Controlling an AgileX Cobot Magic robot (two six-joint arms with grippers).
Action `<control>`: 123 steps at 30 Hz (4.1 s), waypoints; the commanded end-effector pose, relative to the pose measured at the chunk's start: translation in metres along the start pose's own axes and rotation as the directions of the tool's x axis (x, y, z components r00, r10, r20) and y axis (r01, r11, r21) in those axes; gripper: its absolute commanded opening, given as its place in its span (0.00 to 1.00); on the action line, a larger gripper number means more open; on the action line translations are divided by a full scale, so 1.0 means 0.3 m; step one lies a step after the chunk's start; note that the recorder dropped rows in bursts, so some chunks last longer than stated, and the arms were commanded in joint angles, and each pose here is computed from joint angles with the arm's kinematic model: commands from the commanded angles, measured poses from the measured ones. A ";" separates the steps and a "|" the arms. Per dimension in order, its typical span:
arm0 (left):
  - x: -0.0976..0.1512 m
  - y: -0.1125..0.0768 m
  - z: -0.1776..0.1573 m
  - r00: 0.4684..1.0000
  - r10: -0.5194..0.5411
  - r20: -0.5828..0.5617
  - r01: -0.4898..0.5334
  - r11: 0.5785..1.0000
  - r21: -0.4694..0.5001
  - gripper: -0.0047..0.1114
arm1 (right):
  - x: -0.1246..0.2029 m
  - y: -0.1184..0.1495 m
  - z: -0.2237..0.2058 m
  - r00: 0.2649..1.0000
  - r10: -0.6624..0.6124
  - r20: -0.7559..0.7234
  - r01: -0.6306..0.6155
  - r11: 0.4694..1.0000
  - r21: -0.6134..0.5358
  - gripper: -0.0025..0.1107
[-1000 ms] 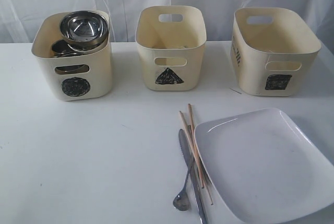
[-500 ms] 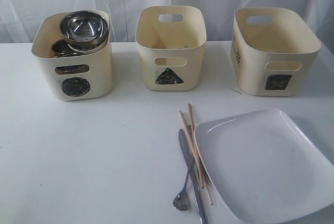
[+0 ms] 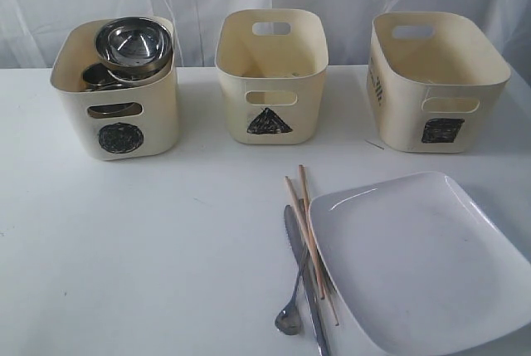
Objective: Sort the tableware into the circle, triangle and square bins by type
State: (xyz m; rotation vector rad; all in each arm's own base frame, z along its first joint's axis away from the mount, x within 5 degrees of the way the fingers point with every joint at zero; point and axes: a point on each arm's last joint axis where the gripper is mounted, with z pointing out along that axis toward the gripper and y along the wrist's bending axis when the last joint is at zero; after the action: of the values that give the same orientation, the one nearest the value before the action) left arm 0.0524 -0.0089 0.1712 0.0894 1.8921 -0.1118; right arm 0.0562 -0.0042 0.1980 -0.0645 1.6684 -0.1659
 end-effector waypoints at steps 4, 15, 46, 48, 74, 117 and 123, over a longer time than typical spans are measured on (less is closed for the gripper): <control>0.003 0.002 0.001 1.000 -0.016 0.006 0.016 1.000 -0.009 0.04 | -0.050 -0.006 -0.006 0.957 0.224 0.182 -0.225 0.974 -0.016 0.02; 0.003 0.020 0.001 0.999 -0.047 0.012 0.048 0.993 -0.108 0.04 | -0.082 -0.018 -0.014 0.903 0.314 0.292 -0.319 0.947 -0.032 0.02; 0.002 0.021 0.001 0.999 -0.049 0.013 0.050 0.992 -0.114 0.04 | -0.071 -0.013 -0.011 0.711 0.673 0.204 -0.662 0.738 -0.128 0.04; 0.002 0.021 0.001 0.999 -0.049 0.013 0.050 0.992 -0.114 0.04 | -0.077 -0.009 -0.013 0.721 0.675 0.156 -0.666 0.738 -0.112 0.09; 0.002 0.021 0.001 0.999 -0.049 0.013 0.050 0.992 -0.114 0.04 | -0.487 -0.007 0.084 0.807 0.204 -0.555 -0.327 0.936 -0.130 0.34; 0.003 0.021 0.001 0.999 -0.048 0.011 0.048 0.992 -0.114 0.04 | -0.363 0.409 0.931 0.595 -0.112 -0.796 -0.423 0.798 -0.429 0.50; 0.003 0.021 0.001 0.999 -0.048 0.011 0.048 0.992 -0.114 0.04 | -0.332 0.463 0.979 0.572 -0.175 -0.802 -0.386 0.805 -0.451 0.50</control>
State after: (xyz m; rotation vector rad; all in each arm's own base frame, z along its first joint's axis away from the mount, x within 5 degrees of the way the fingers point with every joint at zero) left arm 0.0530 -0.0026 0.1712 -0.0240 1.8926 -0.0301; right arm 0.3627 0.1222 0.2511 -0.3866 2.6018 0.5743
